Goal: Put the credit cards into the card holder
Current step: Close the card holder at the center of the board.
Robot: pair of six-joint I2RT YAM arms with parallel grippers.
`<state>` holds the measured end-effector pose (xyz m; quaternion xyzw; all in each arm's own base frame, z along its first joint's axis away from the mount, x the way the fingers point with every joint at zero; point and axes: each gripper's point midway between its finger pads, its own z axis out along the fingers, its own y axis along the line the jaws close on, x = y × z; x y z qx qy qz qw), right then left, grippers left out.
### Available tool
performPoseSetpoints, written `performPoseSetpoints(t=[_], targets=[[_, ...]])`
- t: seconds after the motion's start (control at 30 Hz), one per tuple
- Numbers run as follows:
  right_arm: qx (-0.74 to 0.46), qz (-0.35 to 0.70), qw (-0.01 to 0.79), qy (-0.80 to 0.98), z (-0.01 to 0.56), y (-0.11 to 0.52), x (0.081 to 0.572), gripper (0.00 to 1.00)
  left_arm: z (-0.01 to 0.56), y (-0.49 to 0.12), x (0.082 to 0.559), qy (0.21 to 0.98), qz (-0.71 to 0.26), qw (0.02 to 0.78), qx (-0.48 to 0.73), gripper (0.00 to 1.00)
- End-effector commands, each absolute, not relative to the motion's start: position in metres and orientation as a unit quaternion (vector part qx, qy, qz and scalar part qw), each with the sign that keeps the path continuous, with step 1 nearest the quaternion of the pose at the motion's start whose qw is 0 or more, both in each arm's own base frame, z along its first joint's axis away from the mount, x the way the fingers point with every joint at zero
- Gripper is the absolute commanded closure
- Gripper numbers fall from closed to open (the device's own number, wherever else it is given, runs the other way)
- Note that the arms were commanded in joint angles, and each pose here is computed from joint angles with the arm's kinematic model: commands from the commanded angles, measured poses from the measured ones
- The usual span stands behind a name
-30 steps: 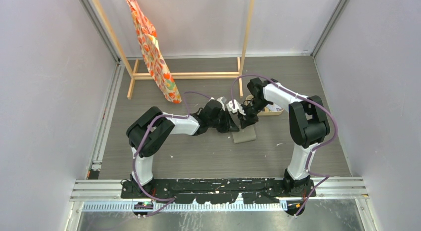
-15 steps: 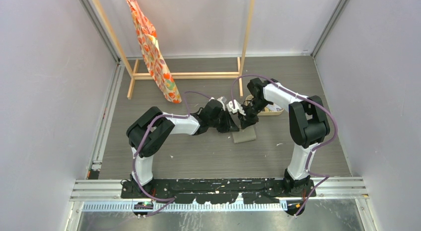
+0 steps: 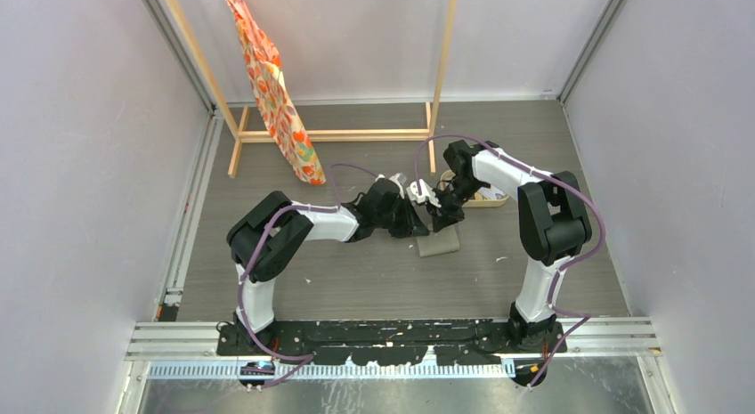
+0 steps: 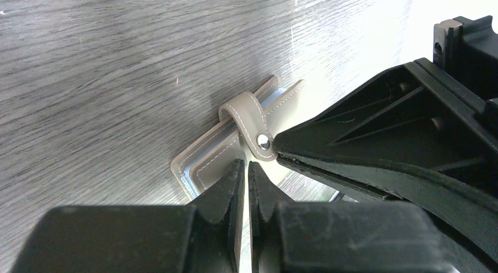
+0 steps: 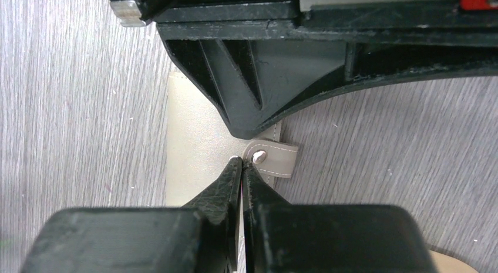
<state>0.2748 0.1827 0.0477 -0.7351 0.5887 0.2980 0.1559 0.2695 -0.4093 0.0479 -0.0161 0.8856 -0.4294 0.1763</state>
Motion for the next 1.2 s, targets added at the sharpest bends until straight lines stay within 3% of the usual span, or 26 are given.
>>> performPoseSetpoints(t=[0.0,0.23,0.43,0.7,0.9,1.17], targets=[[-0.739,0.281,0.18,0.585,0.0616,0.1874,0.2845,0.94,0.0365,-0.4051,0.2708,0.897,-0.404,0.18,-0.016,0.91],[-0.738,0.278,0.183,0.587,0.064,0.1876,0.2864,0.96,0.0361,-0.4055,0.2704,0.897,-0.404,0.179,-0.014,0.91],[-0.737,0.279,0.189,0.586,0.0626,0.1893,0.2865,0.73,0.0356,-0.4054,0.2697,0.897,-0.404,0.178,-0.014,0.92],[-0.734,0.272,0.191,0.592,0.0577,0.1927,0.2925,0.69,0.0359,-0.4062,0.2695,0.896,-0.406,0.178,-0.013,0.92],[-0.737,0.273,0.183,0.591,0.0557,0.1945,0.2914,0.74,0.0356,-0.406,0.2694,0.897,-0.405,0.178,-0.014,0.92],[-0.743,0.279,0.171,0.584,0.0609,0.192,0.2849,0.94,0.0352,-0.4051,0.2701,0.898,-0.402,0.179,-0.015,0.92]])
